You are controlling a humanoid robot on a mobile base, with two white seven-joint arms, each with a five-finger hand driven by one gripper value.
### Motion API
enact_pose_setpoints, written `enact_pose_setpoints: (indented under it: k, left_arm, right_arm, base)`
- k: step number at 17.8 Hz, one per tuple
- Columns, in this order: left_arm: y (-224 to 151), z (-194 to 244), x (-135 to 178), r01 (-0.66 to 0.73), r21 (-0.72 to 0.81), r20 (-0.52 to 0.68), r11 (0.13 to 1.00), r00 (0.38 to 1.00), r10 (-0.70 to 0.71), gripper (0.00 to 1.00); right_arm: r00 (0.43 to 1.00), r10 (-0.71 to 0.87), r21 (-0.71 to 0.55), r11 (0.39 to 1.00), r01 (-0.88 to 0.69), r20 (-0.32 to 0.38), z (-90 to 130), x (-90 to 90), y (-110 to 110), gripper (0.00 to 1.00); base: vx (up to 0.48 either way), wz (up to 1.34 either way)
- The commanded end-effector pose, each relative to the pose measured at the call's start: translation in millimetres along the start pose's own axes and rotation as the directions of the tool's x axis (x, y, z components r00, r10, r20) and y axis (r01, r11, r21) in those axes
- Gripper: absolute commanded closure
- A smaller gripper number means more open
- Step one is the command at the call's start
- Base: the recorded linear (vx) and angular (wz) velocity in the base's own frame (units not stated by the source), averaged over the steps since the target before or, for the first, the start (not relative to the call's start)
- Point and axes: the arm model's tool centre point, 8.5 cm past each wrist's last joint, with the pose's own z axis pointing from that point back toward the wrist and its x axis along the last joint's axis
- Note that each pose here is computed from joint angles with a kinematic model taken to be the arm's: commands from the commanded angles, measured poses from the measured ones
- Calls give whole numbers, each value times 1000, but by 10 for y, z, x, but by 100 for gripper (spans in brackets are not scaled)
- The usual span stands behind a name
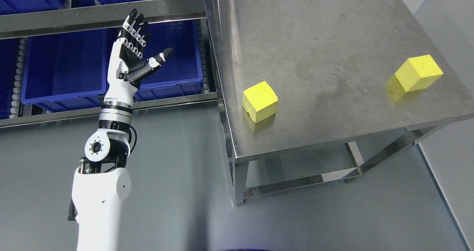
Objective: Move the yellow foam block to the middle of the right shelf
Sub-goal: 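Swing the raised left hand down toward the nearer yellow foam cube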
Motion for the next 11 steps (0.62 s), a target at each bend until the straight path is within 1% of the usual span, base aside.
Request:
enact_pose_setpoints:
  k: [1, 3, 5, 7, 8, 9, 10, 11]
  left_arm:
    - [35, 7, 2, 16, -6, -8, 1000, 1000, -16, 0]
    - [20, 7, 3, 16, -24, -6, 1000, 1000, -16, 0]
    - [-96, 5, 10, 16, -150, -3, 989, 1000, -17, 0]
    - [-222, -11, 53, 25, -292, 11, 956, 1000, -23, 0]
    - [-258, -51, 94, 40, -334, 21, 942, 999, -35, 0]
    - [-182, -154, 241, 113, -369, 50, 923, 994, -102, 0]
    - [-130, -272, 390, 209, -418, 73, 884, 978, -196, 1]
    - [-245, -369, 469, 274, -492, 97, 826, 960, -261, 1]
  right_arm:
    - [1000, -8, -17, 1000, 8, -5, -3, -88, -114, 0]
    - [1000, -8, -18, 1000, 8, -6, -2, -98, -114, 0]
    - [1000, -8, -18, 1000, 8, -6, -2, -98, -114, 0]
    - [1000, -8, -18, 1000, 8, -6, -2, -98, -114, 0]
    - [1000, -8, -18, 1000, 8, -6, -2, -98, -114, 0]
    - [1000, -8, -17, 1000, 8, -5, -3, -88, -114, 0]
    - [1000, -8, -18, 1000, 8, -6, -2, -97, -114, 0]
    - [1000, -8, -18, 1000, 8, -6, -2, -98, -114, 0]
  base:
    - [0, 0]
    - [0, 0]
    - [0, 0]
    - [0, 0]
    - [0, 0]
    - [0, 0]
    - [0, 0]
    - [0, 0]
